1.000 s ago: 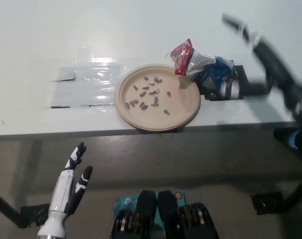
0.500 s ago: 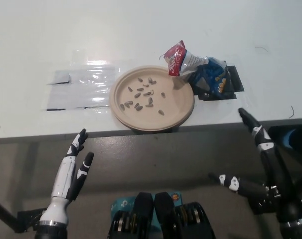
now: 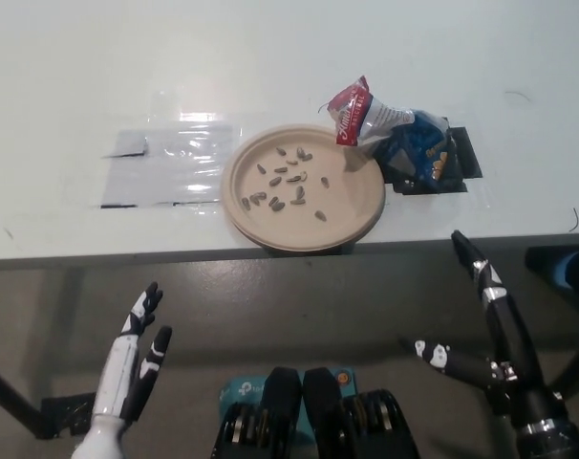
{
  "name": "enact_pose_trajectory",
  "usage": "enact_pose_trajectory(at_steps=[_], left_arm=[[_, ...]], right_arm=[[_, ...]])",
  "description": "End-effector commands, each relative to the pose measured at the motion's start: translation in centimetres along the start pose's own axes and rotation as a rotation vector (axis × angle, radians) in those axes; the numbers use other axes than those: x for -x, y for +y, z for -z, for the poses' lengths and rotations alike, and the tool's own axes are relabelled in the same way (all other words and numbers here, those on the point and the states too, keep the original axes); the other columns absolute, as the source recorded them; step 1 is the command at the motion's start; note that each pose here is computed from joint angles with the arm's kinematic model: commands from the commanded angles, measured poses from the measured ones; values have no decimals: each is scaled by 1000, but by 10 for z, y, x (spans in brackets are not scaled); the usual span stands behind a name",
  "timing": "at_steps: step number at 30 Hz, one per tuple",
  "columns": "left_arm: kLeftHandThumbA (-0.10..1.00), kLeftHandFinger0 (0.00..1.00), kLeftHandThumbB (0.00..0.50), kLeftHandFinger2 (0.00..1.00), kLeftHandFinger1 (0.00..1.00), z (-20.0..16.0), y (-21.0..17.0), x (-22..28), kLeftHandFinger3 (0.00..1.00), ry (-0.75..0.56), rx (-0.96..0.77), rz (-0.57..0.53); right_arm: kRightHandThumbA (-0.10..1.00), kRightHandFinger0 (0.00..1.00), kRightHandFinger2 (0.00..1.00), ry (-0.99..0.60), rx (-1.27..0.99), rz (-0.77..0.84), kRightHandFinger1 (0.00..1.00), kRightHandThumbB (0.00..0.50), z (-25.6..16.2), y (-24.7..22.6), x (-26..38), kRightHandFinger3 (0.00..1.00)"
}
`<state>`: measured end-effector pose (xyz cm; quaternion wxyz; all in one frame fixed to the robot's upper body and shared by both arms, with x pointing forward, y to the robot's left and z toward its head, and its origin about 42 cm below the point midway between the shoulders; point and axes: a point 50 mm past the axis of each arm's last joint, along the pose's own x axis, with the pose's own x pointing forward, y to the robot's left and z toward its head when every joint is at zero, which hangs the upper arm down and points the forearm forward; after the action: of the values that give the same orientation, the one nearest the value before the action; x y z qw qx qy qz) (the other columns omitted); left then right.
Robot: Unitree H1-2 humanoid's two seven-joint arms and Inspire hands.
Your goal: The robot picks up a small bag of sunflower seeds on the right hand side and take it to the empty plate on the left hand side then pours some sunflower seeds on to the plate.
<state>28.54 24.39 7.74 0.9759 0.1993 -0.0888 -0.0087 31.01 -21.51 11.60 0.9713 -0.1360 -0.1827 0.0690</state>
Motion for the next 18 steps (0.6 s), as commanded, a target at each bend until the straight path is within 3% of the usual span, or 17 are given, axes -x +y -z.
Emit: enact_pose_trajectory(at_steps=[1,4,14,18], left_arm=[[1000,1000,351,1000,1000,-7,2,10,1000,-35,5,4],[1000,1000,343,1000,1000,-6,-1,14,1000,-27,11,4],[1000,1000,325,1000,1000,5,-3,26,1000,4,10,9],[1000,1000,330,1000,1000,7,-2,27,1000,4,13,7]], right_arm=[[1000,1000,1000,-42,2,24,1000,190,0,-2,8,1000],[1000,1000,1000,-29,12,14,1000,176,3,-3,12,1000],[1000,1000,1000,20,-16,-28,1000,241,10,7,23,1000],[1000,1000,1000,23,-3,-41,1000,219,12,9,25,1000]])
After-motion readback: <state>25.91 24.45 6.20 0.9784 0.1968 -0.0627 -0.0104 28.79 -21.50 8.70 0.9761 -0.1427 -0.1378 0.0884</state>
